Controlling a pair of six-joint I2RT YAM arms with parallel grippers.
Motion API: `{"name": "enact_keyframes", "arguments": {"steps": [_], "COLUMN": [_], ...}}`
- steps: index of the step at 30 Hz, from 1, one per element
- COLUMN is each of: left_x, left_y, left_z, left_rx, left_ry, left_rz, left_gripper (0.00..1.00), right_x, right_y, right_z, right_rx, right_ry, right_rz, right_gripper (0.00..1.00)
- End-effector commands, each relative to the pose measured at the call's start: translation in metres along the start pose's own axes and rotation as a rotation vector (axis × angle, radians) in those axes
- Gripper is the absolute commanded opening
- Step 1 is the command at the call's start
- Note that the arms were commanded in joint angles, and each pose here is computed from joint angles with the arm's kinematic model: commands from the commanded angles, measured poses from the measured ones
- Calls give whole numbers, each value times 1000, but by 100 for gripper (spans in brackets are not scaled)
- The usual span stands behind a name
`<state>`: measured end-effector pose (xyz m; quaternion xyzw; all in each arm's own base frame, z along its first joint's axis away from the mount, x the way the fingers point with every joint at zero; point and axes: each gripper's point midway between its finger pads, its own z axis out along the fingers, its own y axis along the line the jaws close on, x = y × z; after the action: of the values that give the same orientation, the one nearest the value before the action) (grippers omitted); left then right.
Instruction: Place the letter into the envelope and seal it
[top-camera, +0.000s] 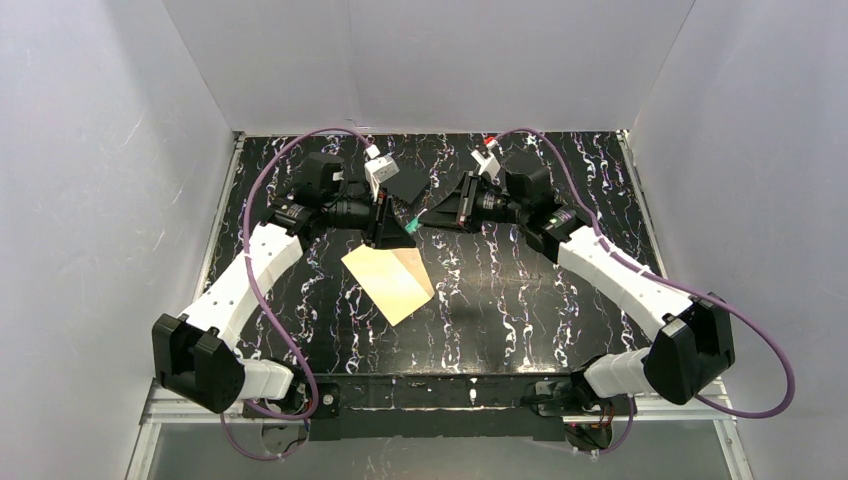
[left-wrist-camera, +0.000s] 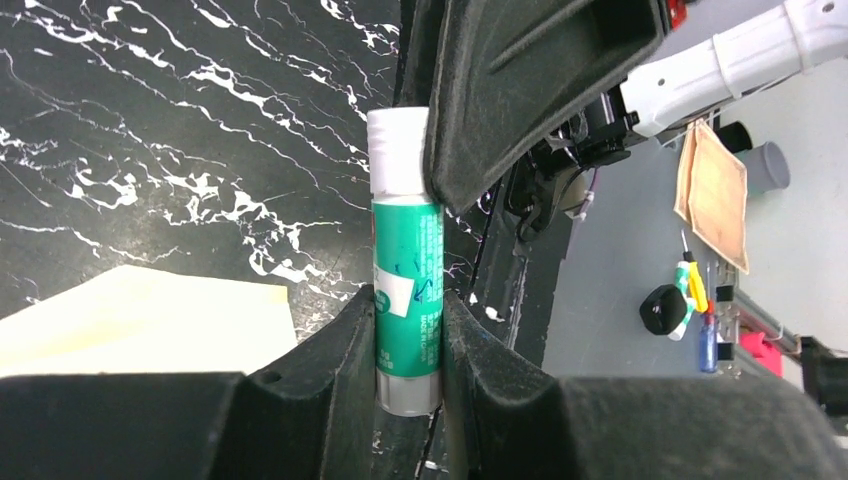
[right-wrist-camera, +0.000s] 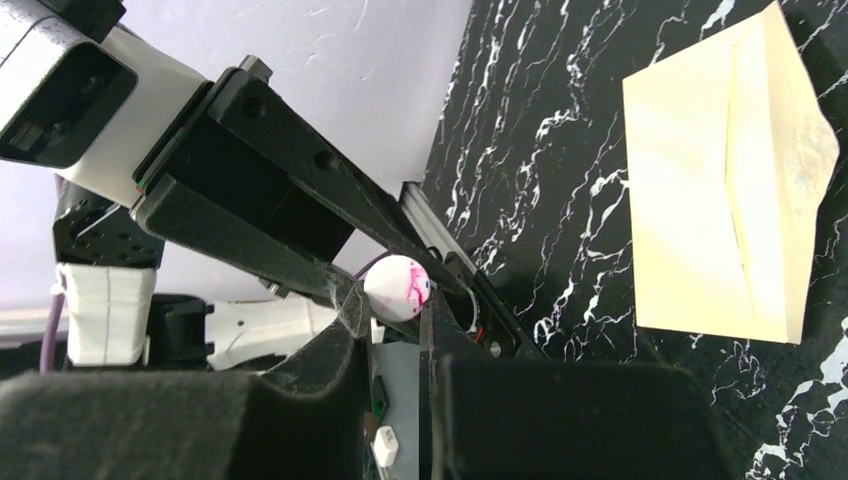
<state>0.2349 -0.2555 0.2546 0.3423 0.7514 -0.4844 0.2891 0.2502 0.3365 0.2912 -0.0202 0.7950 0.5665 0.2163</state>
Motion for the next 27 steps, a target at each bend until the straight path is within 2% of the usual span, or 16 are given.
{"name": "enact_keyframes", "arguments": {"steps": [1,8,10,13,15,22,24,27], "left_x": [27,38,37,31,25,3,-4,-13], "left_y": [-22,-23,-23,-23,-22,-19,-20,-24], "left_z": [-11,-11,-11,-11,-11,-15,-18,-20], "left_rx": [71,71,68,63,49,-29,-43,-54], "left_ry": [81,76,67,54,38,-57,-88,-127], "left_rz": [-24,-45,-43,-39,-30,-6,2,8], "left_gripper": [0,0,0,0,0,0,0,0], "right_x": [-61,-94,-95,-92,-84,-51,-43,-35], "right_y": [26,26,22,-19,-69,-229,-257,-279], "right_z": [-39,-66,-64,-59,-66,-120,-125,-117], "right_rx": [-139,-196,-188,37,285,1028,1156,1219], "right_ry": [-211,-338,-330,-301,-281,-175,-156,-155], "right_rz": [-90,-8,0,-14,-43,-205,-244,-289], "right_gripper": [1,1,1,1,1,1,3,5]}}
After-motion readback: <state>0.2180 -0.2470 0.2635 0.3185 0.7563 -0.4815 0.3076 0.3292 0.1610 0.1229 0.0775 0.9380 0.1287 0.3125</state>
